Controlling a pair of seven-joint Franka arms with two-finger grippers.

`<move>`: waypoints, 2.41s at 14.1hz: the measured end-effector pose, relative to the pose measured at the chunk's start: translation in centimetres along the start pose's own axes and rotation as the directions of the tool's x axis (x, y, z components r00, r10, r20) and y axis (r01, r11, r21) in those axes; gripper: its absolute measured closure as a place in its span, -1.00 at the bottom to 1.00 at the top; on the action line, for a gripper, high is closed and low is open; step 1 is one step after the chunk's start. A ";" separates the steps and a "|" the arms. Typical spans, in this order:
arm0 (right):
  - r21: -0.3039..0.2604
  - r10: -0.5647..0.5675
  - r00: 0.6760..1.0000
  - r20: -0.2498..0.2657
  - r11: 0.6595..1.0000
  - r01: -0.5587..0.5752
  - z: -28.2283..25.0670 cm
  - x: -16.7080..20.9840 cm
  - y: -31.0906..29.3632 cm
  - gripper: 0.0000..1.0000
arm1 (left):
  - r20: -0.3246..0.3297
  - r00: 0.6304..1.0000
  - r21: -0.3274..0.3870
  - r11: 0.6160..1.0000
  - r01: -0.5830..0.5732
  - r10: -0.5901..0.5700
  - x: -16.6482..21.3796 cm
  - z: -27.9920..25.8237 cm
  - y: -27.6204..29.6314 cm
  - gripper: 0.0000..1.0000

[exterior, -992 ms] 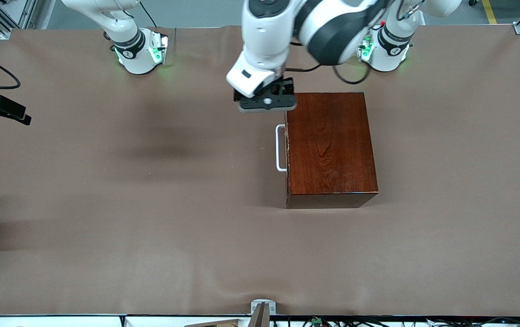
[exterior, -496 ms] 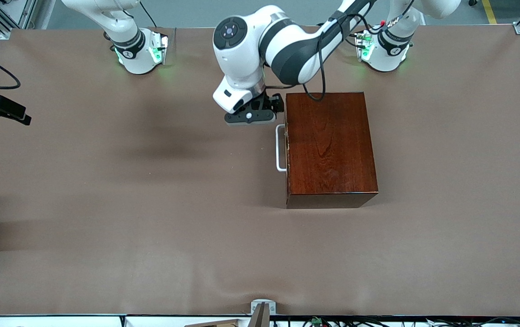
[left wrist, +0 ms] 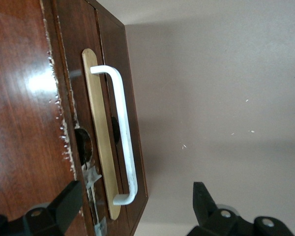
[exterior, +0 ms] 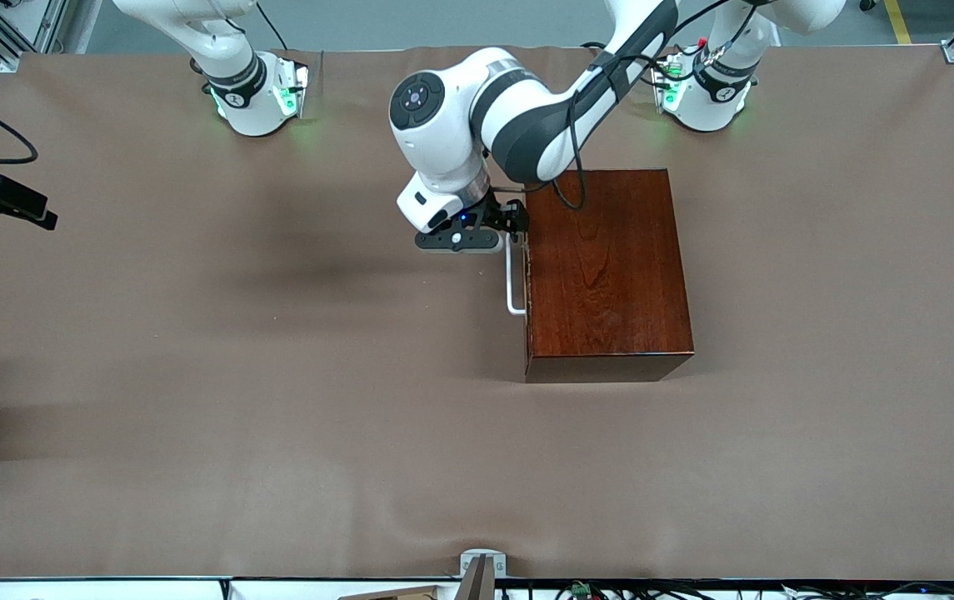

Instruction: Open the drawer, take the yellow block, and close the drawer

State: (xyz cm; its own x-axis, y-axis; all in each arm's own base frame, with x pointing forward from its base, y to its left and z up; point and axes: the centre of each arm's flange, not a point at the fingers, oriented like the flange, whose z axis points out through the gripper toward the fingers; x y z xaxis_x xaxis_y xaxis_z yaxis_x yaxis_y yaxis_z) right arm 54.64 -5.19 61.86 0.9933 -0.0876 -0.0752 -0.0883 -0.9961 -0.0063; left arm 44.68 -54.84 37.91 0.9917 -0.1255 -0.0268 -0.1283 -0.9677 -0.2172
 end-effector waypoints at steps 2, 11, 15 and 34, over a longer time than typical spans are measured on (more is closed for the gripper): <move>0.000 0.000 1.000 0.000 1.000 0.000 0.0 0.0 0.0 -1.00 | 0.007 1.000 0.011 1.000 -0.001 0.001 0.6 1.3 0.0 -1.00; 0.000 0.000 1.000 0.001 1.000 0.000 0.1 0.1 0.0 -1.00 | -0.006 0.999 0.000 0.999 0.052 -0.052 2.1 3.9 0.2 -1.00; -0.001 -0.003 1.000 -0.012 1.000 0.003 0.3 0.5 -0.2 -1.00 | -0.004 0.998 -0.001 0.998 0.068 -0.068 2.2 4.9 0.6 -1.00; 0.000 -0.023 1.000 0.018 1.000 0.023 2.3 1.9 -1.5 -1.00 | 0.012 0.997 0.003 0.997 0.076 -0.076 2.3 8.7 2.1 -1.00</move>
State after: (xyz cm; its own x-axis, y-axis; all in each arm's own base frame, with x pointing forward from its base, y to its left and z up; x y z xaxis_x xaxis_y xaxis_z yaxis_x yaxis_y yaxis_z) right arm 56.49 -3.82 59.39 0.9935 -0.0643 -0.0934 -0.0654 -0.9978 -0.0081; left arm 46.68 -55.24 28.91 0.9986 -0.0487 -0.0220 -0.0524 -0.9737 -0.2219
